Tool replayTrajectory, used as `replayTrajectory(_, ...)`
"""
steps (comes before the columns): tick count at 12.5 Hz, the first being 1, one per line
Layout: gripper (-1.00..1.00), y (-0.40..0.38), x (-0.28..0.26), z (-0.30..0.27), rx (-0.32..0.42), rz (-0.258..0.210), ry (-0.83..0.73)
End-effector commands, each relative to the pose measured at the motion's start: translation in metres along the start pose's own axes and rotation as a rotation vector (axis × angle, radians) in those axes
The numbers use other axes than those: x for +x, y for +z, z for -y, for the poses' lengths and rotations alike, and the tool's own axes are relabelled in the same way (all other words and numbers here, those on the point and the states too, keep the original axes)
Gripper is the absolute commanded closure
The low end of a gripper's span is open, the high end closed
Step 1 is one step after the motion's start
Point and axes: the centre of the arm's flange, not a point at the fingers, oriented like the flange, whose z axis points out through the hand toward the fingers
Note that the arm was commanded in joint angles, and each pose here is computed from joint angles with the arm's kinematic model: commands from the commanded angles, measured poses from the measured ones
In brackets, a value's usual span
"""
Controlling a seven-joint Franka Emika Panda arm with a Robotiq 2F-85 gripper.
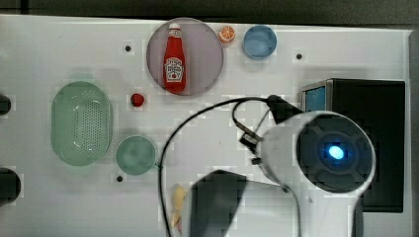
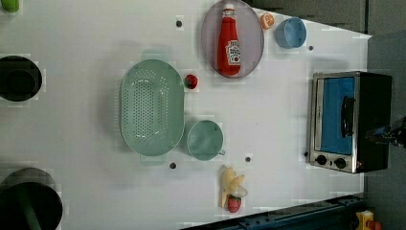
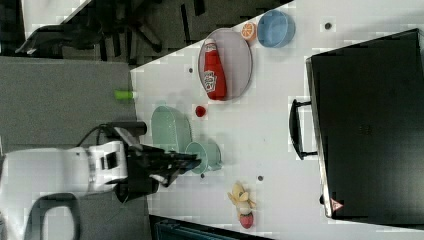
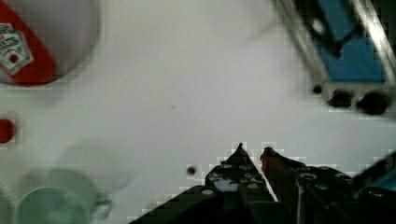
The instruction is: Flap open oven.
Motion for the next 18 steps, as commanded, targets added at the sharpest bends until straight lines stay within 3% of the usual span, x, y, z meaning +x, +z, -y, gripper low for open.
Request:
replayTrajectory(1,0.65,0.035,0.027,-0.034,-0.007,-0.053,-0.242)
replayTrajectory(5,0.65,0.073,0.058,-0.073,-0.02,-0.123,-0.383)
replayTrajectory(12,0.65,0.14,0.099,-0.109,-0.068,-0.156,-0.363)
replayTrajectory(18,0.65,0.185,0.108,-0.108,-0.1,-0.111,-0.407)
